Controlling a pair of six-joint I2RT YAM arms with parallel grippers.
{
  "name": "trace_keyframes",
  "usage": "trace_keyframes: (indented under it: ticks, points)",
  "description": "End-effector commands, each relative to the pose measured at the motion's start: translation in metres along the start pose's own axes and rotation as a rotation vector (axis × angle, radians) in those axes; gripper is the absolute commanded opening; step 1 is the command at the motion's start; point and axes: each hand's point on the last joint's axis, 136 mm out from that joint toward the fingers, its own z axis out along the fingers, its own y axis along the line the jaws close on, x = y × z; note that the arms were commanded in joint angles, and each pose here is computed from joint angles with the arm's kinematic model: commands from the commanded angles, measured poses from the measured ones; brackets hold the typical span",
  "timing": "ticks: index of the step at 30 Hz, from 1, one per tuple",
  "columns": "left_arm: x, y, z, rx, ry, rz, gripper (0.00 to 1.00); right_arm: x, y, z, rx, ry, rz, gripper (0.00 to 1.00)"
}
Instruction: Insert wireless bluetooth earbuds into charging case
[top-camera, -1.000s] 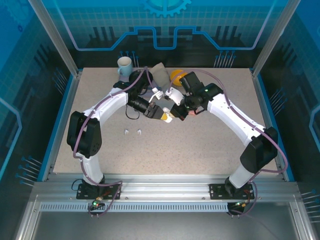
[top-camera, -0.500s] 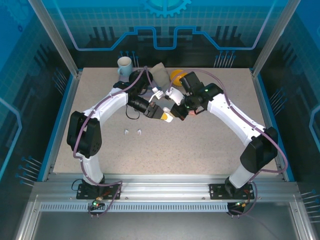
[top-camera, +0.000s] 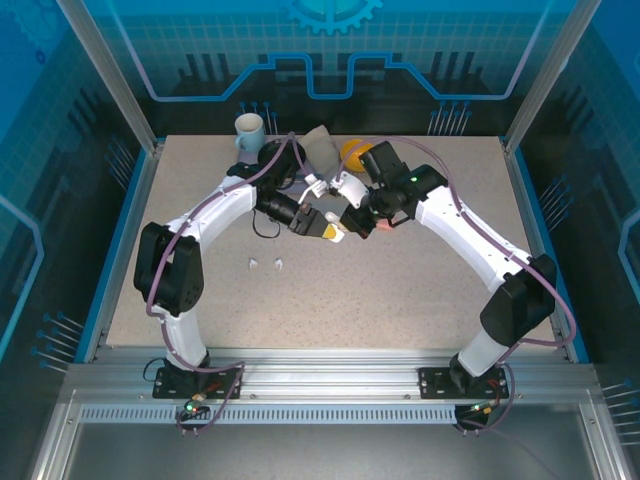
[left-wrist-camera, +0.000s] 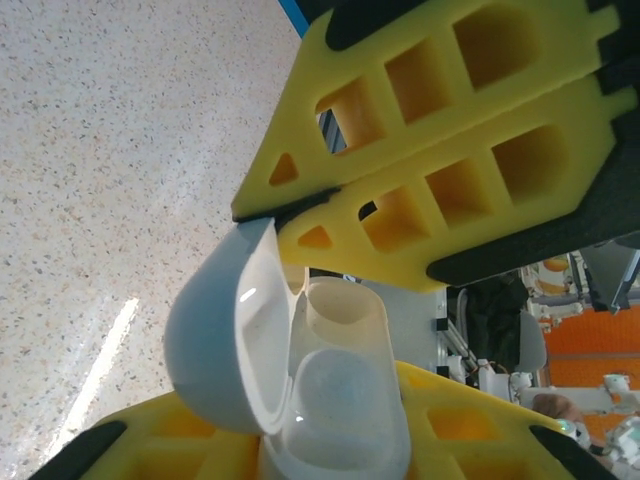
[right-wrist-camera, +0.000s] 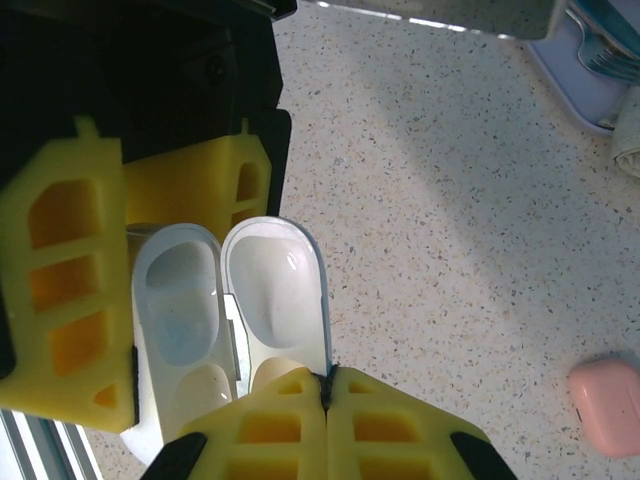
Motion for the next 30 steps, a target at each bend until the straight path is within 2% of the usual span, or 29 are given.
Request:
trace_keyframes:
  ticks: [1,5,10,12,15,17,20,23,26,30]
  points:
    - [-0.003,-0.005,0.001,0.019,-0.008,0.027,0.25,-0.013,0.006,-0.01,-0.012,-0.048,-0.012,0.0]
    - [-0.004,-0.005,0.001,0.018,-0.011,0.03,0.17,-0.012,0.005,-0.011,-0.008,-0.046,-0.01,0.0]
    - [-0.003,-0.004,0.0,-0.013,-0.028,0.055,0.0,-0.018,-0.003,-0.021,0.033,-0.074,0.024,0.02]
    - [-0.002,-0.002,-0.002,-0.051,-0.043,0.073,0.0,-0.023,-0.01,-0.033,0.047,-0.108,0.064,0.09]
    - [-0.002,-0.002,-0.009,-0.135,-0.086,0.12,0.0,-0.03,-0.019,-0.061,0.049,-0.195,0.14,0.27]
    - [-0.003,-0.005,-0.015,-0.2,-0.125,0.164,0.0,-0.033,-0.023,-0.082,0.051,-0.262,0.193,0.36]
    - [-0.004,-0.009,-0.028,-0.303,-0.208,0.225,0.0,-0.034,-0.028,-0.109,0.058,-0.354,0.268,0.48]
    - [-0.009,-0.012,-0.045,-0.417,-0.315,0.286,0.0,-0.033,-0.029,-0.122,0.064,-0.401,0.338,0.53]
    - [-0.015,-0.017,-0.065,-0.529,-0.458,0.37,0.0,-0.028,-0.035,-0.119,0.078,-0.418,0.446,0.56]
    - [-0.021,-0.029,-0.101,-0.679,-0.676,0.472,0.0,-0.016,-0.039,-0.091,0.05,-0.405,0.61,0.57]
